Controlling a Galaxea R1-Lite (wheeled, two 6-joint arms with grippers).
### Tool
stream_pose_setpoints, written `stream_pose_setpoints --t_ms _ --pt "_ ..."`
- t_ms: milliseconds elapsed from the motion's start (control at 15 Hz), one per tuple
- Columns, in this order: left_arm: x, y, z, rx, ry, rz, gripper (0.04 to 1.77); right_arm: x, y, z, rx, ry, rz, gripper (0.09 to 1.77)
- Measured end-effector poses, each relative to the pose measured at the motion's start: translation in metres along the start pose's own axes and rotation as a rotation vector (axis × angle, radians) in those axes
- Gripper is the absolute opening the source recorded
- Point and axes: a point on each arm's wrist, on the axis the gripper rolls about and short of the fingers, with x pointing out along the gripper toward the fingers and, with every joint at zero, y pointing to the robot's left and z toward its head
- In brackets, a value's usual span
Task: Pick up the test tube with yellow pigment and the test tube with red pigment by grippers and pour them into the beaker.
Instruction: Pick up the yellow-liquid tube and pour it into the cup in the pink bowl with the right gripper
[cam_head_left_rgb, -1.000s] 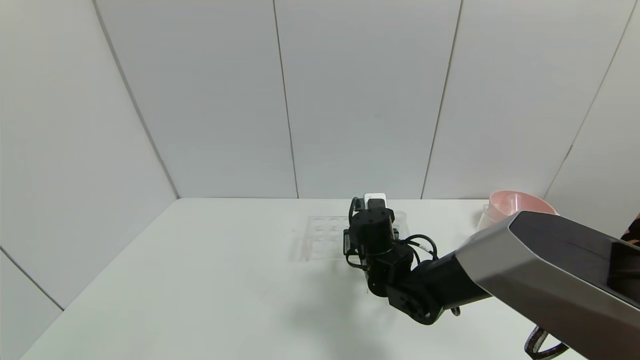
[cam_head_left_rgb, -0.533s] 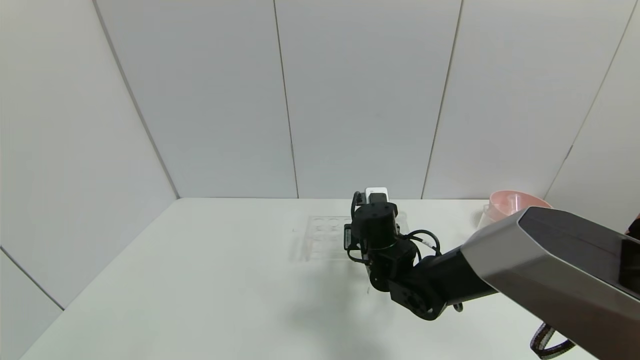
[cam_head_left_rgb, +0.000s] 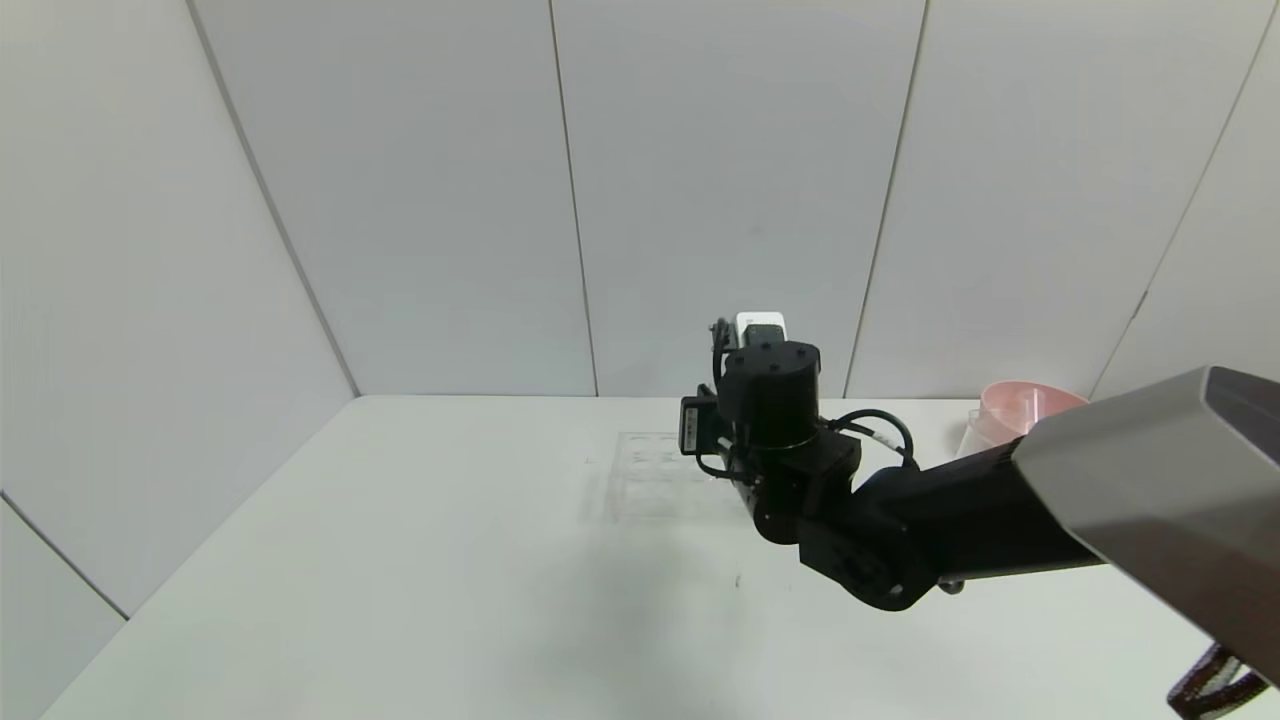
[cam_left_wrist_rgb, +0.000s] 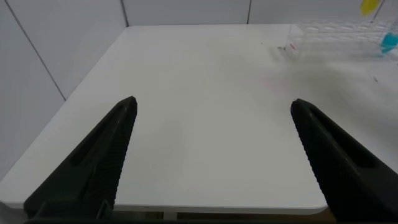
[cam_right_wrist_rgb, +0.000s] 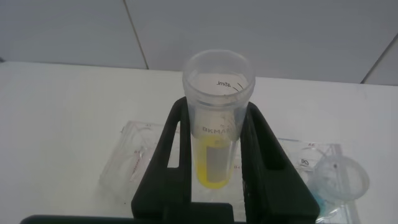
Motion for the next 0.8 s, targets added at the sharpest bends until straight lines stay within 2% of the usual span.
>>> stream_pose_setpoints --t_ms 200,333,533,667,800 --pt "0.0 0.0 0.0 0.0 0.0 0.0 1.76 -0.011 -0.006 0.029 0.018 -0.039 0.002 0.52" --pt "0.0 0.0 0.0 0.0 0.0 0.0 1.76 -0.016 -0.02 0.048 0.016 -0.056 -0.03 0.52" --pt "0.0 0.0 0.0 0.0 0.0 0.0 1.76 -0.019 -0.064 0.077 -0.002 -0.088 -0.127 0.52" --pt "0.0 0.0 0.0 0.0 0.0 0.0 1.76 -0.022 -0.104 0.091 -0.047 -0.101 -0.201 0.52" --pt "0.0 0.0 0.0 0.0 0.0 0.0 1.76 -0.028 -0.15 0.103 -0.092 -0.1 -0.246 0.52"
